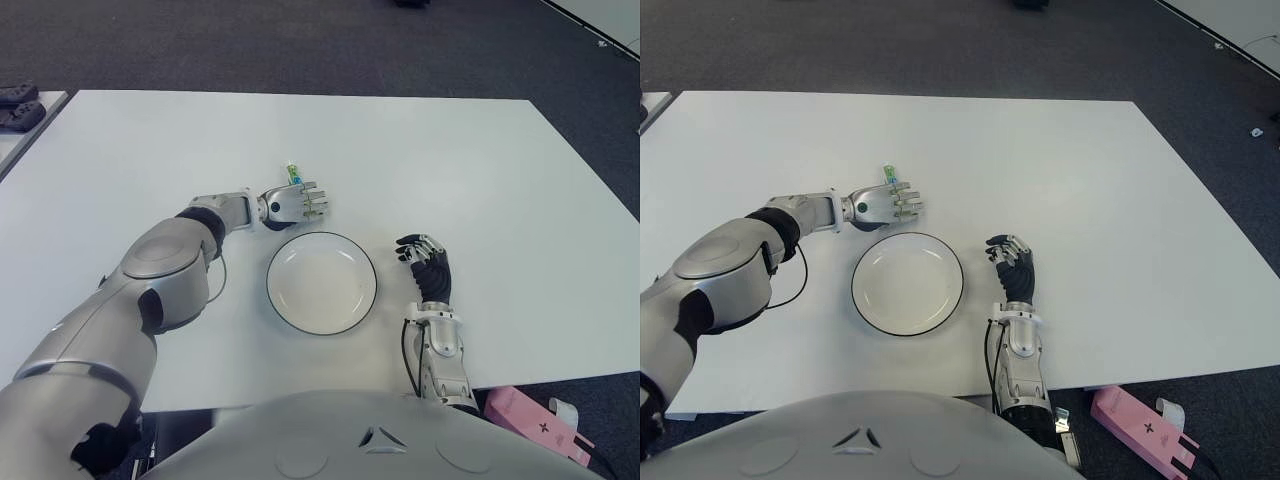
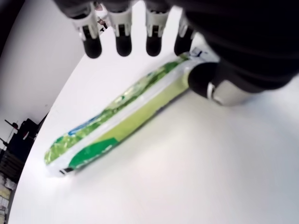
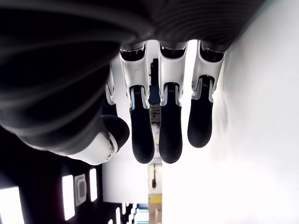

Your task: Put the toothpaste on the table into the plate.

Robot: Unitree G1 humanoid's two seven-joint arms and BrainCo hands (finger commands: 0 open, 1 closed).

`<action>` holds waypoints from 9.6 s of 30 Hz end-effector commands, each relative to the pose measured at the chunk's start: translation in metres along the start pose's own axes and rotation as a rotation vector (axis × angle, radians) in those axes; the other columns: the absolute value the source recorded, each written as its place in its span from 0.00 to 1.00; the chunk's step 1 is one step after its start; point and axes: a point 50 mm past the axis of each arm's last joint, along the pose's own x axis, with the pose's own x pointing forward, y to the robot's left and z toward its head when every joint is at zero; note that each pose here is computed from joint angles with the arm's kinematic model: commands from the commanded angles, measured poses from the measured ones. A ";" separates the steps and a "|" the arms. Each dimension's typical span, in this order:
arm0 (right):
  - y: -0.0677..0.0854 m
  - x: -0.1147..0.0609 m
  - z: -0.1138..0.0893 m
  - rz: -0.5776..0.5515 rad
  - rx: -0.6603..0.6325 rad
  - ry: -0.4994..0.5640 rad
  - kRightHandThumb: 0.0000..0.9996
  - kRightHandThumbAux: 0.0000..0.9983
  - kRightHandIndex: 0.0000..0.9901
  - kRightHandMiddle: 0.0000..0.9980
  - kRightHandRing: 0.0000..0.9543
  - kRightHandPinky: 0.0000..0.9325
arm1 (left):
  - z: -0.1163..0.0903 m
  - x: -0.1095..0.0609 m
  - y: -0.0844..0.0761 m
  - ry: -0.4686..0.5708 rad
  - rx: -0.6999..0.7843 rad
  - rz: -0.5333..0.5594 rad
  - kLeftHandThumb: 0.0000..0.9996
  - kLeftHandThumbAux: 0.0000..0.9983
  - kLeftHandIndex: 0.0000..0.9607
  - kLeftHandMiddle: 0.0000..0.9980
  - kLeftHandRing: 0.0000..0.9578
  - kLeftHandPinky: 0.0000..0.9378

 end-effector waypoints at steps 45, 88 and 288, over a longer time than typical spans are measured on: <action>-0.012 -0.009 -0.010 -0.038 0.014 0.095 0.71 0.73 0.43 0.48 0.51 0.52 | 0.004 -0.013 -0.035 0.717 -1.334 -0.187 0.84 0.67 0.41 0.54 0.69 0.70; -0.014 -0.003 -0.008 -0.009 -0.018 0.085 0.71 0.73 0.43 0.48 0.51 0.52 | -0.014 -0.072 -0.061 0.892 -1.945 0.130 0.84 0.67 0.44 0.55 0.77 0.79; 0.000 0.001 -0.005 0.093 0.001 0.079 0.71 0.73 0.43 0.49 0.50 0.51 | 0.027 -0.183 0.087 1.623 -0.896 0.248 0.01 0.51 0.29 0.40 0.46 0.51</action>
